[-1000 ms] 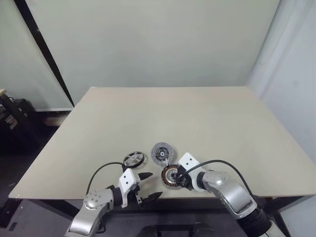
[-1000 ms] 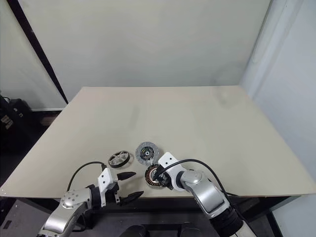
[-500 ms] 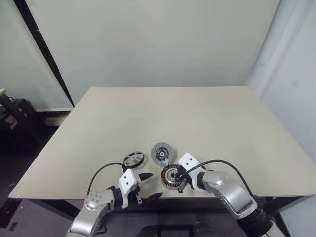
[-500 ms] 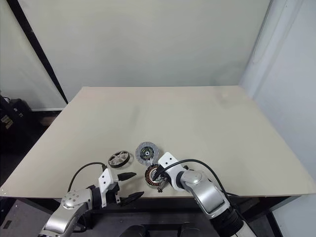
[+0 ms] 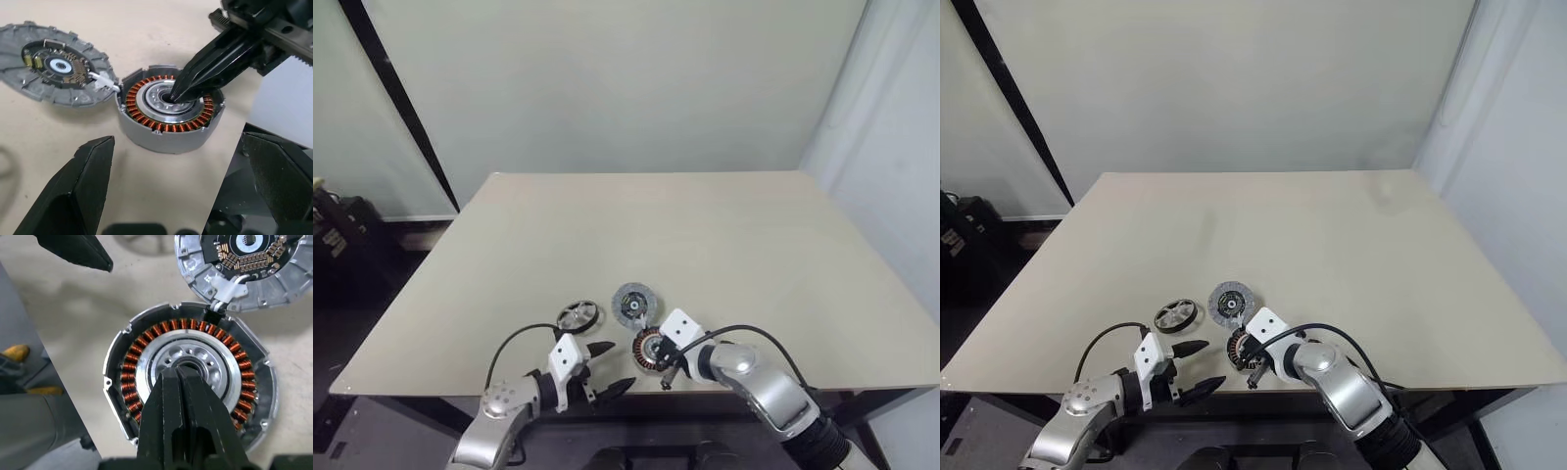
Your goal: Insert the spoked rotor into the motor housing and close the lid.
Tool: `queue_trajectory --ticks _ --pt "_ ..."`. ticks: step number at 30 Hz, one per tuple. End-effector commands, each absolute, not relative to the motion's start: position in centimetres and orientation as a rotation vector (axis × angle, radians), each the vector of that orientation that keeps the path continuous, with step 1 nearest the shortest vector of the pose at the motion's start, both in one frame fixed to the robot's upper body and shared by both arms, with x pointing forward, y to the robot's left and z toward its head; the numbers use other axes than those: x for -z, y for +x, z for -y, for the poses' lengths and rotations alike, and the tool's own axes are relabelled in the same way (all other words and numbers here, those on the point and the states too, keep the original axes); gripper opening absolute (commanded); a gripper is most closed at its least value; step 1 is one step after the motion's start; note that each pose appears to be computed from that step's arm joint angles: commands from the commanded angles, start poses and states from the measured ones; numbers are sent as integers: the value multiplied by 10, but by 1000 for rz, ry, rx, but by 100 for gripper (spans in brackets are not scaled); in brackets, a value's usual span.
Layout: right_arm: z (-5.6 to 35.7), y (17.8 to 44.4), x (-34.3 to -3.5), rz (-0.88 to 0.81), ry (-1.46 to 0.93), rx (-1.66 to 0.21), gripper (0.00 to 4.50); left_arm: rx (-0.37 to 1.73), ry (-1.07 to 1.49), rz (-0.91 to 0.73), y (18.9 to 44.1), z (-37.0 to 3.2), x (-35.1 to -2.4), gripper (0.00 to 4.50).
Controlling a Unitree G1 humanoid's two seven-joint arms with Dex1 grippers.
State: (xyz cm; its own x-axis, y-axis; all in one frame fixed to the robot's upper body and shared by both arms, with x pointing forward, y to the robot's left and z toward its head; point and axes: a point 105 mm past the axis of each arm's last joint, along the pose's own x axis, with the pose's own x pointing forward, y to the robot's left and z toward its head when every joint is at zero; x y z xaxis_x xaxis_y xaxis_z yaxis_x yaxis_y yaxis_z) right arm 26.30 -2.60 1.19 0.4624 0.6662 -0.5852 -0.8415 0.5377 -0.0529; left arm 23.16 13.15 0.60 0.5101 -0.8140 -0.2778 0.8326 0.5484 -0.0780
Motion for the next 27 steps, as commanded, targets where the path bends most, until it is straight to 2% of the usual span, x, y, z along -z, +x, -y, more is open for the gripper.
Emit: queue_trajectory --ticks 1,5,11,17,20,25,26,27 --pt "25 269 -24 -495 -316 -946 61 937 37 -247 238 -138 -19 450" --pt "22 277 -39 -429 -259 -924 196 894 3 -245 240 -143 -20 450" --pt "22 281 -57 -327 -229 -932 196 726 -171 -257 246 -158 -20 450" --pt "30 282 -60 -290 -255 -922 196 542 -374 -321 249 -177 -11 450" --pt "34 280 -58 -299 -267 -923 257 467 -462 -354 252 -184 -7 450" --pt "37 281 -59 -292 -284 -917 426 374 -619 -433 257 -186 1 450" --pt "38 281 -60 -288 -284 -907 448 357 -657 -452 258 -185 2 450" --pt "38 281 -60 -290 -280 -905 448 338 -692 -460 260 -185 2 450"
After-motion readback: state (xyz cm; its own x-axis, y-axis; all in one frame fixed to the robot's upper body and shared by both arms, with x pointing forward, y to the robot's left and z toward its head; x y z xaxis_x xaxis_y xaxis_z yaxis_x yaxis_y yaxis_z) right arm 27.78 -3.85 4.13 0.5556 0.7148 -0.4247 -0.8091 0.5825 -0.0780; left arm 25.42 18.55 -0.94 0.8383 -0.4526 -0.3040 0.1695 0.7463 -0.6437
